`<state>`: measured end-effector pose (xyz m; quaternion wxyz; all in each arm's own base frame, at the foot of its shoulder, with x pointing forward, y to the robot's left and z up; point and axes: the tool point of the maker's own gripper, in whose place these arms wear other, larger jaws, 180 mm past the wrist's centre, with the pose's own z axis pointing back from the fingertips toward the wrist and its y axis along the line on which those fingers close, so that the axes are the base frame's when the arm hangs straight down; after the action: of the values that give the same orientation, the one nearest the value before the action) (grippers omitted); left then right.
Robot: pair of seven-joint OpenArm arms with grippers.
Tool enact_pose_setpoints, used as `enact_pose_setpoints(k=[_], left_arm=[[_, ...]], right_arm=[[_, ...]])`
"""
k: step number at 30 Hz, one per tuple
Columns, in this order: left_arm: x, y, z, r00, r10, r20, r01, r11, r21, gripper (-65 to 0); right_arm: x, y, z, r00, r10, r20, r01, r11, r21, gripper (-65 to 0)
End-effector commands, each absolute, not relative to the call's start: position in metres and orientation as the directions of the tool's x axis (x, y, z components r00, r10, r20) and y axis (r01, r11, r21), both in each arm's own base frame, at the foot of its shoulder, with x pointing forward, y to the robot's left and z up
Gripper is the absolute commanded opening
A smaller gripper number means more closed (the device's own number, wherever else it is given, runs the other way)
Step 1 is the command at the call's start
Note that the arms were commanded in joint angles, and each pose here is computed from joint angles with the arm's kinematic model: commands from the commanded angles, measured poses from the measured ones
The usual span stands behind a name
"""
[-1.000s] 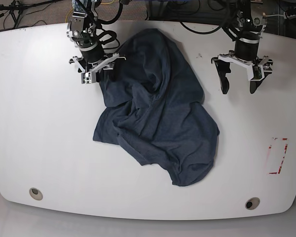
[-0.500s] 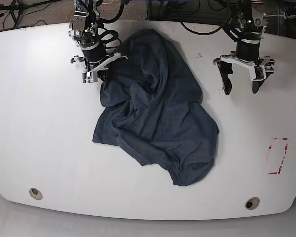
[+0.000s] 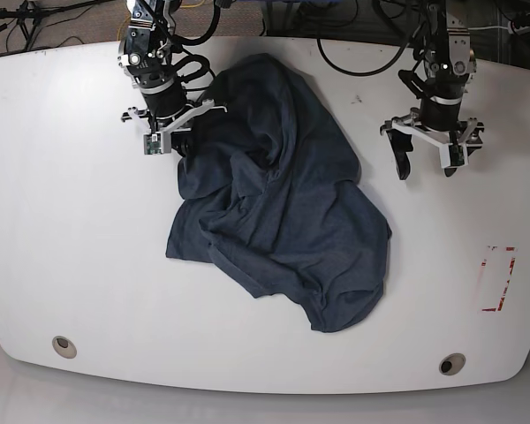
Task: Fold the T-shirt properly
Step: 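Move the open left gripper over the T-shirt toward its hem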
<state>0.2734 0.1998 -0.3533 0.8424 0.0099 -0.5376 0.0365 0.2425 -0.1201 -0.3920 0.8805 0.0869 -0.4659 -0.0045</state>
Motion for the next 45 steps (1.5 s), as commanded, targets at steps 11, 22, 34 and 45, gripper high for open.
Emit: enact_pose_setpoints(k=[11, 22, 34, 45], left_arm=[[0.300, 0.181, -0.346, 0.365, 0.046, 0.930, -0.017, 0.999, -0.042, -14.7], [0.340, 0.150, -0.350, 0.410, 0.041, 0.911, 0.056, 0.996, -0.071, -14.5], [0.365, 0.130, -0.366, 0.484, 0.037, 0.874, 0.086, 0.992, -0.090, -14.9], [0.390, 0.101, -0.375, 0.507, 0.009, 0.862, 0.161, 0.981, -0.105, -14.6]], right_arm=[[0.240, -0.116, -0.398, 0.576, -0.105, 0.810, -0.071, 0.982, 0.178, -65.0], [0.243, -0.114, -0.393, 0.566, -0.103, 0.818, -0.075, 0.982, 0.176, -65.0], [0.243, -0.113, -0.391, 0.562, -0.102, 0.821, -0.078, 0.981, 0.175, -64.9], [0.253, -0.113, -0.383, 0.541, -0.094, 0.836, -0.087, 0.982, 0.167, -64.6]])
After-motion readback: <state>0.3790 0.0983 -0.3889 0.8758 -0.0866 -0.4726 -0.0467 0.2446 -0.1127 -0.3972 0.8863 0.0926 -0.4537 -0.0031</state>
